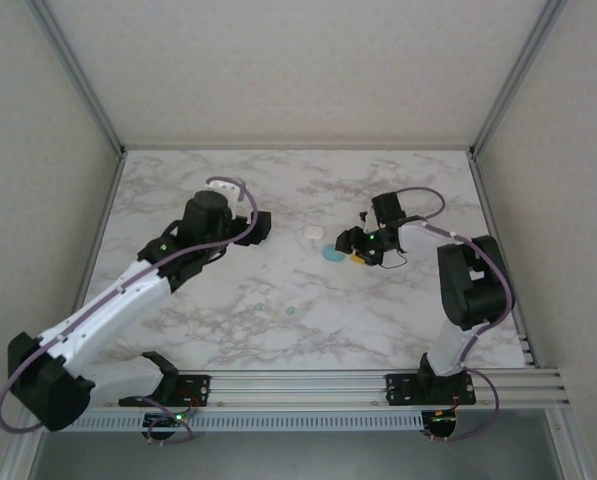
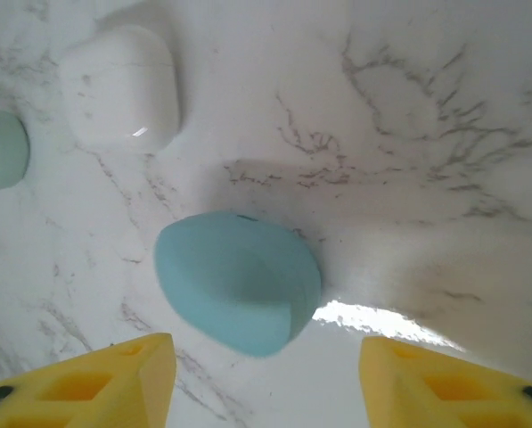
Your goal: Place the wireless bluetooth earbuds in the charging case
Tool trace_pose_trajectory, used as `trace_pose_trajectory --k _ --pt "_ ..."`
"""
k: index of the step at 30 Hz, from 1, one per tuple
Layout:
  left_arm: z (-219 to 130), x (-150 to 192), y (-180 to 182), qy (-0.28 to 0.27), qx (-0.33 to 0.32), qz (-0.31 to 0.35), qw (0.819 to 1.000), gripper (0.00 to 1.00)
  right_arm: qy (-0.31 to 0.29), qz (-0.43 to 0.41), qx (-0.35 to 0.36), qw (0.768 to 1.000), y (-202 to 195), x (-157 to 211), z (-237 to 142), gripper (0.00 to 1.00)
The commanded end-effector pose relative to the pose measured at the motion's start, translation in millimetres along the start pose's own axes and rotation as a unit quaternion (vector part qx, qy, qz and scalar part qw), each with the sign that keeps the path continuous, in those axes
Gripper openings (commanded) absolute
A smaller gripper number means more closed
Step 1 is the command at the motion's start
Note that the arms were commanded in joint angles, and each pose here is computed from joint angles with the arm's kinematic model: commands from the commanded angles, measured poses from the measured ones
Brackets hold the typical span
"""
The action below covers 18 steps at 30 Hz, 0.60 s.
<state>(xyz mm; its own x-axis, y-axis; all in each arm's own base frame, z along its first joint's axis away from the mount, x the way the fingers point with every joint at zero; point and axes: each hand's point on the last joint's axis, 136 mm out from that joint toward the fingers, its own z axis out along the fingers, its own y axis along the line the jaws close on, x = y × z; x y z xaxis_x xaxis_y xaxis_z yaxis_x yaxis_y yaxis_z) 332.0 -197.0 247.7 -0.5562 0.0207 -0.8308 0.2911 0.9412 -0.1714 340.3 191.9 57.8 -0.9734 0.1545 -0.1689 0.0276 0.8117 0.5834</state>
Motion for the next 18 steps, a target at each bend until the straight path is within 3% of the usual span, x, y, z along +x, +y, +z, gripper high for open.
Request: trace_pose_trajectory --k 1,5,9,18 --pt "25.6 37.0 14.1 0.118 -0.024 0.047 0.992 0.83 -0.053 -0.048 0.006 0.997 22.5 -14.5 -41.9 0.61" --pt "61.3 67.8 18.4 0.218 -0.021 0.103 0.97 0.78 -0.088 -0.073 -0.014 0.993 42.7 -14.6 -72.1 0.65" --pt "93.7 88.1 24.3 0.279 -0.027 0.158 0.947 0.74 -0.099 -0.075 -0.023 0.992 50.9 -8.0 -91.1 0.67" --pt "127.8 133.7 35.4 0.408 0.023 0.24 0.88 0.69 -0.099 -0.073 -0.013 0.992 47.9 7.4 -106.7 0.69"
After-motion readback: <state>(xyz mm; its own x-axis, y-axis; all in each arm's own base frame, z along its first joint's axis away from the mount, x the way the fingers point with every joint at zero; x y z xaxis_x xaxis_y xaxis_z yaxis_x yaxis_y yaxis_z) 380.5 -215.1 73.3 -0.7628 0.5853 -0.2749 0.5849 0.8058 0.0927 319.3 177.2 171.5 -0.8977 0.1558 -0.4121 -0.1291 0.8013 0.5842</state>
